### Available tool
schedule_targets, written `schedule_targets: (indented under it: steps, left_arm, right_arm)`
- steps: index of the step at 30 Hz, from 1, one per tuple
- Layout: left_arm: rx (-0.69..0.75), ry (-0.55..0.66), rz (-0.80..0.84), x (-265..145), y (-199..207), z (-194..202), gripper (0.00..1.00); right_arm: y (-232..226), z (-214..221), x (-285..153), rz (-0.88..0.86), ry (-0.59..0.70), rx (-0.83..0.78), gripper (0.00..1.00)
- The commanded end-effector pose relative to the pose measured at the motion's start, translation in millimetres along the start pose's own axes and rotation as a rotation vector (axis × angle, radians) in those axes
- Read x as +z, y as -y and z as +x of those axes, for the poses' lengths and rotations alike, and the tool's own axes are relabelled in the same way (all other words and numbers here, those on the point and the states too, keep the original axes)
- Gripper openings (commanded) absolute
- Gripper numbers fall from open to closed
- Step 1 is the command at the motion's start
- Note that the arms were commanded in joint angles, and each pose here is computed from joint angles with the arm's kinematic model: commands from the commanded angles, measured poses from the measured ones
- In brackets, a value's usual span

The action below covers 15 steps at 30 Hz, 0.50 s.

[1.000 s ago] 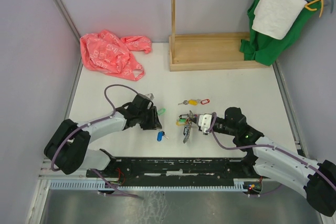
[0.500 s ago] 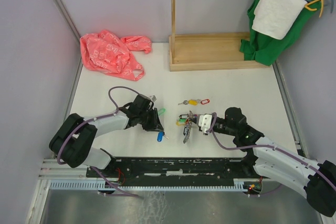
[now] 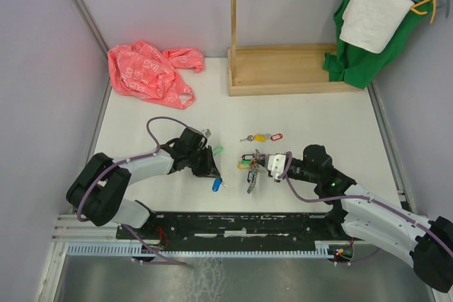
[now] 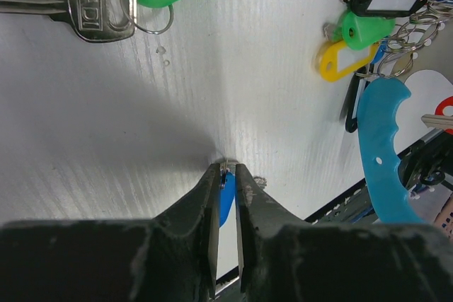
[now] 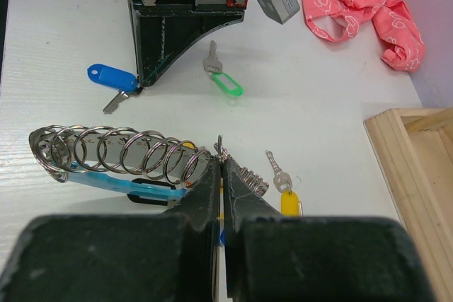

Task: Put the keys on the keyring

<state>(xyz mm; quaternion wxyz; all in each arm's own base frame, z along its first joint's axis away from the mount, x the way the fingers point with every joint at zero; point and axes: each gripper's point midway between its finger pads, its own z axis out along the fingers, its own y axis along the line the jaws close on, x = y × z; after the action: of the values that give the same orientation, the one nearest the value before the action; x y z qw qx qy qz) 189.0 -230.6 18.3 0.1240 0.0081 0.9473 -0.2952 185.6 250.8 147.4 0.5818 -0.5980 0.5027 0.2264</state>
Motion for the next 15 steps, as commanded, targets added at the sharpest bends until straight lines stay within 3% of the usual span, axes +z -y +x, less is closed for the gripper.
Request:
schedule_targets:
  steps: [1,15]
  left_arm:
    - [0.035,0.001,0.013,1,1,-2,0.19]
    - [0.085,0.055,0.012,-6,5,-13,0.03]
  right_arm:
    - [10,-21,0,0.025,0.072,-0.052,0.01]
    - [9,-22,0,0.019,0.069,-0.052,0.01]
